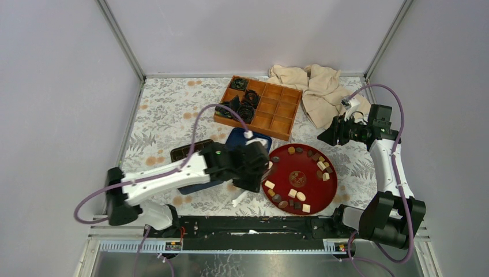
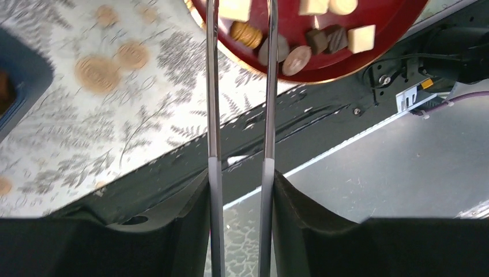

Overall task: Pack the chocolate
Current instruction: Pick up the fake chocolate from the plate.

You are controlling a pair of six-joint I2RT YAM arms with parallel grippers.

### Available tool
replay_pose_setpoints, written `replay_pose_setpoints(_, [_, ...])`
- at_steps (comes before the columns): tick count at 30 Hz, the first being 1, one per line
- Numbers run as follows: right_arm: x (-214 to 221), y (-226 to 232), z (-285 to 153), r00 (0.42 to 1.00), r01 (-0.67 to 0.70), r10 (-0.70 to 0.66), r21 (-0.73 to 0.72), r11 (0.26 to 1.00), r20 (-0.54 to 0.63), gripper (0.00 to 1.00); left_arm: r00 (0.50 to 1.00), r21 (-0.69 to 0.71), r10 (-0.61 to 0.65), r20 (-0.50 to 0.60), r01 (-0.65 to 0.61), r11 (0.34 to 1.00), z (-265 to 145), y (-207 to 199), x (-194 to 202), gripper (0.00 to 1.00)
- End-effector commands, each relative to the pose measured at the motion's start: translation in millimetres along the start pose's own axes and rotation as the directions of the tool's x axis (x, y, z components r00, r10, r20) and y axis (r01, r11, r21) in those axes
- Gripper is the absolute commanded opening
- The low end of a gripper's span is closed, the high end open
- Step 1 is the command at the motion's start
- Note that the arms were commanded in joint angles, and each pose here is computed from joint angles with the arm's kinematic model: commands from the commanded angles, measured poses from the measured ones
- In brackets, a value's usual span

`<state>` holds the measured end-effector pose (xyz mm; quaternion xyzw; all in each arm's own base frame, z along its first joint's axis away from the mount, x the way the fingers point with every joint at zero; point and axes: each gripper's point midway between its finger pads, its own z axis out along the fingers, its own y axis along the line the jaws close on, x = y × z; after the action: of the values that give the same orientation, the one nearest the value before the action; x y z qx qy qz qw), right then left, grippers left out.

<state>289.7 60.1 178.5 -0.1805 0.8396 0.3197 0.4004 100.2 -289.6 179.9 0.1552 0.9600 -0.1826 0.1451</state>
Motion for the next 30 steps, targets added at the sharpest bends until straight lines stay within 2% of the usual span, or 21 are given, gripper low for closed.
replay_pose_setpoints(1, [1.7,0.1,-0.1,1.000,0.000,0.000,-0.013,1.000,-0.001,0.49,0.994,0.059,0.084,0.067,-0.088,0.994,18.3,-41.4,-32.8,0.45])
replay_pose_setpoints(5, [1.7,0.0,0.0,1.000,0.001,-0.001,-0.013,1.000,-0.001,0.49,0.988,0.067,0.153,0.025,-0.154,0.986,41.8,-61.2,-36.4,0.45])
replay_pose_setpoints(12, [2.2,-0.9,0.2,1.000,0.000,0.000,-0.011,1.000,-0.005,0.50,0.968,0.244,0.248,0.046,-0.251,0.937,63.8,-116.2,-50.5,0.45])
replay_pose_setpoints(17, [2.8,-1.4,0.6,1.000,-0.001,0.001,-0.012,1.000,-0.007,0.49,0.958,0.276,0.284,0.043,-0.285,0.918,82.9,-131.3,-54.5,0.46])
replay_pose_setpoints(22, [2.4,-1.3,0.5,1.000,-0.002,0.002,-0.012,1.000,-0.006,0.49,0.952,0.254,0.305,0.035,-0.304,0.918,98.8,-134.5,-57.6,0.46])
replay_pose_setpoints(30, [2.9,-1.5,0.7,1.000,-0.002,0.002,-0.013,1.000,-0.008,0.49,0.945,0.129,0.325,-0.024,-0.319,0.939,117.8,-129.7,-56.5,0.49])
